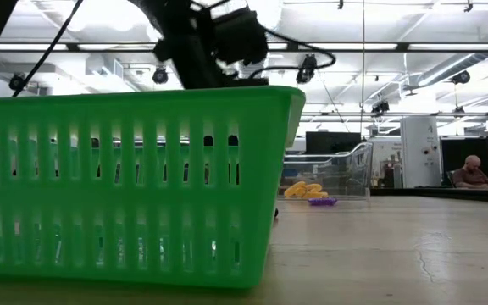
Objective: Sort spring keychains
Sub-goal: Put the middle black spring keychain into the left transparent bin
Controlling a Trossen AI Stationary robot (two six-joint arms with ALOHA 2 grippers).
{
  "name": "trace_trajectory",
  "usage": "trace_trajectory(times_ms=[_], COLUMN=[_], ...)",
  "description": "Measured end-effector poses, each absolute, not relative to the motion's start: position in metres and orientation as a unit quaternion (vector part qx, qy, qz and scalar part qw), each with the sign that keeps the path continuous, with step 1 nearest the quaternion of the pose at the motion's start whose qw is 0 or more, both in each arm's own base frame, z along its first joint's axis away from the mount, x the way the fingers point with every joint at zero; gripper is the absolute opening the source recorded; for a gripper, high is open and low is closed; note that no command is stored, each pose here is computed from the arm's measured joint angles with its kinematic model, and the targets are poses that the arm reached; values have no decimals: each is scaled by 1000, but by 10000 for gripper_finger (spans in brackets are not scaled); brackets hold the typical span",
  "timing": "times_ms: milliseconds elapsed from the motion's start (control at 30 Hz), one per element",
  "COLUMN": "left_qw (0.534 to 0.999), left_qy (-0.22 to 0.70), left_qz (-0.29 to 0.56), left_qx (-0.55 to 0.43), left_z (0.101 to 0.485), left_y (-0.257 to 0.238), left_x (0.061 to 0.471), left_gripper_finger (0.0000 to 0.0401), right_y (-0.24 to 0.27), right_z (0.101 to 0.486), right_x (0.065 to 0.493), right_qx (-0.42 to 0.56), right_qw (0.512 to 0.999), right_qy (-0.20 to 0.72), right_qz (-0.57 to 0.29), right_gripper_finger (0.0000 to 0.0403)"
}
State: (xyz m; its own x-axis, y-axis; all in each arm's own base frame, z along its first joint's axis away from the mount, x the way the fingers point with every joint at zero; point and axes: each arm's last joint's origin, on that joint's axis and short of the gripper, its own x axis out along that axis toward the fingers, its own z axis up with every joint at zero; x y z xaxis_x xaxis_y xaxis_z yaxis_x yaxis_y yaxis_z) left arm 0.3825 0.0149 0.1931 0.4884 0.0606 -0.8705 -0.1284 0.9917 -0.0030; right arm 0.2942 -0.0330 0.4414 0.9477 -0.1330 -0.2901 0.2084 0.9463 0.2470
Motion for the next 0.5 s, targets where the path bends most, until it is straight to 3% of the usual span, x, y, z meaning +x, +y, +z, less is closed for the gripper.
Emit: trace_trajectory(times_ms=[267, 500], left_qw=[860, 855], left_qy=[509, 516], left_qz=[6, 5], left_qx=[-44, -40], left_z=[234, 227], left_y=[12, 13], left_x=[391, 390], left_gripper_finger=[19, 21], right_y=[-33, -33], right_z=[441, 441], right_x=[294, 294], right_qx=[136, 136], right_qw=[977, 977], right_qy=[137, 137], right_qz=[-87, -87], right_gripper_finger=[205, 205])
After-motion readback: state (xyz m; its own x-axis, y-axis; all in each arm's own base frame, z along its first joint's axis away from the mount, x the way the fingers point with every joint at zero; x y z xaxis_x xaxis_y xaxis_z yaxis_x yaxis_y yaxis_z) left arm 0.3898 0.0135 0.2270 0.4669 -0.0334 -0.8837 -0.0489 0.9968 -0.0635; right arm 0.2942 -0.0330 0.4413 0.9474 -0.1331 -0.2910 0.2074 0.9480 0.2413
